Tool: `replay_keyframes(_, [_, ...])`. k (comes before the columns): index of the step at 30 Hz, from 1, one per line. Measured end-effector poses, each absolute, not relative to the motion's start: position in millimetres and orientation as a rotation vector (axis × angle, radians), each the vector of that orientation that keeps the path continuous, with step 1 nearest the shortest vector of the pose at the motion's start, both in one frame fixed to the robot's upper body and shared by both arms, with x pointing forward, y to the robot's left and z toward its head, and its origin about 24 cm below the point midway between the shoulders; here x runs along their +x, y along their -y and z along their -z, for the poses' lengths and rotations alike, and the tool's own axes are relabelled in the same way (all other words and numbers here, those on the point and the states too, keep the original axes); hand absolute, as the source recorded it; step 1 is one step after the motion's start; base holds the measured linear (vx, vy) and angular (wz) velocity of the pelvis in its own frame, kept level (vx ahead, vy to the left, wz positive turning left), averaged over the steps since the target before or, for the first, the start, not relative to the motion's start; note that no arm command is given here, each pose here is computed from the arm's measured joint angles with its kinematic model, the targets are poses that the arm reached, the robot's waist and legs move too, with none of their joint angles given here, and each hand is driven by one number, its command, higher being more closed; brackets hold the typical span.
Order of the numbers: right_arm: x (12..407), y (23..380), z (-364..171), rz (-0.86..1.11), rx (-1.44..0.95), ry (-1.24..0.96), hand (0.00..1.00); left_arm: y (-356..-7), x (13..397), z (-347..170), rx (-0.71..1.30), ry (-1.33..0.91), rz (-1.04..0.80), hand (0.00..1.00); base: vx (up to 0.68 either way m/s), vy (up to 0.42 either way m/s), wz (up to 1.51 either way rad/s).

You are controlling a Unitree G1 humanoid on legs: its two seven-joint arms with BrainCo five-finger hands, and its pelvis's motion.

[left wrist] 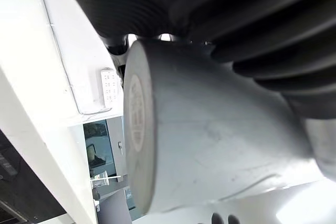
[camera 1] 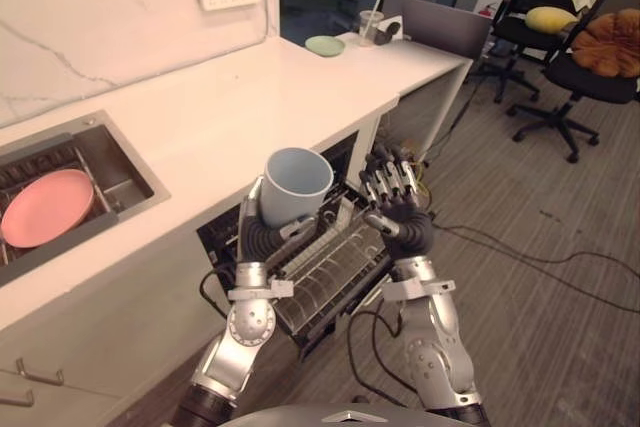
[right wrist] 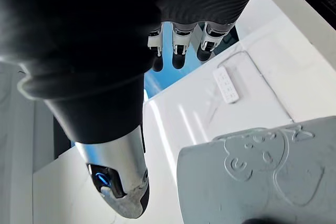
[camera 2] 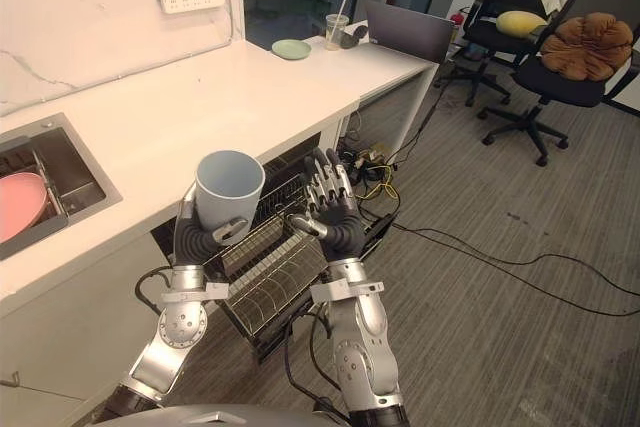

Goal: Walk over to the sink, pick up the cup, carry it to the dishwasher, place the cup inside the dishwasher, then close the dishwasher door

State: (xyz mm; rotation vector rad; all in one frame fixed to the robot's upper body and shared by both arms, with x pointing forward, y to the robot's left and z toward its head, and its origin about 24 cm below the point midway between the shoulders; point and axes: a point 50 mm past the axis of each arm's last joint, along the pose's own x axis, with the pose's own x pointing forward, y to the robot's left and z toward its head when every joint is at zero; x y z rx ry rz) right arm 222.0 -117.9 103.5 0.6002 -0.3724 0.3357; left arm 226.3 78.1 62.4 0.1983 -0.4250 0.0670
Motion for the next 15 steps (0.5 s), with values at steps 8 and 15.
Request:
replay_keyframes(8, [223, 104, -93, -0.385, 0.569, 0.237, 0.00, -65, 225, -60, 0.275, 0.439, -0.016, 1.00, 0.00, -0.003, 0.00])
replay_keyframes(15, [228, 94, -93, -0.408, 0.530, 0.197, 0.00, -59, 228, -61, 0.332, 0.466, -0.007, 1.00, 0.00, 0.000, 0.00])
